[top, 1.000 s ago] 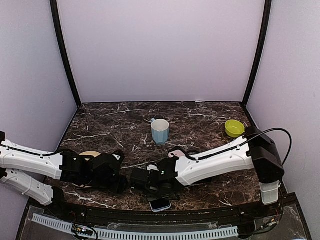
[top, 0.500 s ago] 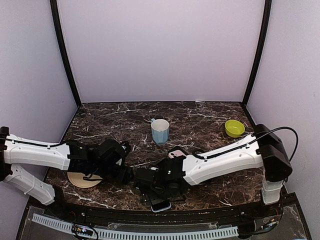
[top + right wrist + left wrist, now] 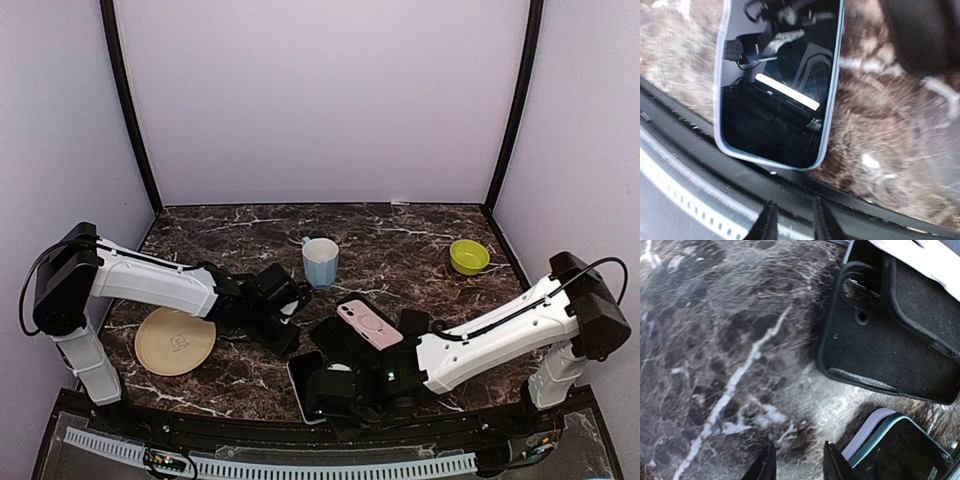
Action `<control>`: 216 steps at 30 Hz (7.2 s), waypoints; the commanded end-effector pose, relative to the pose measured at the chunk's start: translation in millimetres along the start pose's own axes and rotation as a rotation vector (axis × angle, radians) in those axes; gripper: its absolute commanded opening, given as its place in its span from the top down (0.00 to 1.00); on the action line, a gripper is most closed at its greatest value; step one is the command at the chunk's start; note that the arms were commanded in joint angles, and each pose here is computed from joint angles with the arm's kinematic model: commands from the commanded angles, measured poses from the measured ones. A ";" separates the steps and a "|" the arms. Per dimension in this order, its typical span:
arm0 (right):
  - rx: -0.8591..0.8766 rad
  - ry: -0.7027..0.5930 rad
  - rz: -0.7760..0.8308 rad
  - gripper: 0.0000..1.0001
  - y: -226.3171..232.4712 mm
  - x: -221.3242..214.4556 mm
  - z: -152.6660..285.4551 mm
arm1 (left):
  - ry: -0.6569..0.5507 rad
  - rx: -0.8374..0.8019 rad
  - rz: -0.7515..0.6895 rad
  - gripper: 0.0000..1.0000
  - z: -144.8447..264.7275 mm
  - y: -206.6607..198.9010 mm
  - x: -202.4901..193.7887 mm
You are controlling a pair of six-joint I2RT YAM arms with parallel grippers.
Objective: Put the phone into the phone case
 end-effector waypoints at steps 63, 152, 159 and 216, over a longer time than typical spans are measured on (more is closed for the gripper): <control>-0.134 -0.015 0.028 0.02 24.7 62.8 -33.3 | -0.061 -0.090 0.232 0.45 76.8 -1.5 -74.7; 0.304 -0.561 0.243 0.61 42.6 84.4 52.5 | -0.425 -0.648 0.313 0.89 76.7 -50.3 -21.7; 0.323 -0.534 0.293 0.45 35.4 81.2 53.5 | -0.418 -0.658 0.228 1.00 76.0 -52.0 -29.5; 0.755 -0.376 0.040 1.00 24.2 287.2 20.7 | -0.505 0.250 0.327 0.01 187.6 60.5 -19.8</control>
Point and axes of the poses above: each gripper's point midway between its finger pads, its own z axis back along the fingers, its own y axis along the line the jaws close on, x = y × z, the point moved 6 cm from there along z, back along the fingers, and after that the axes turned 5 degrees about -z, right-handed, at the moved point
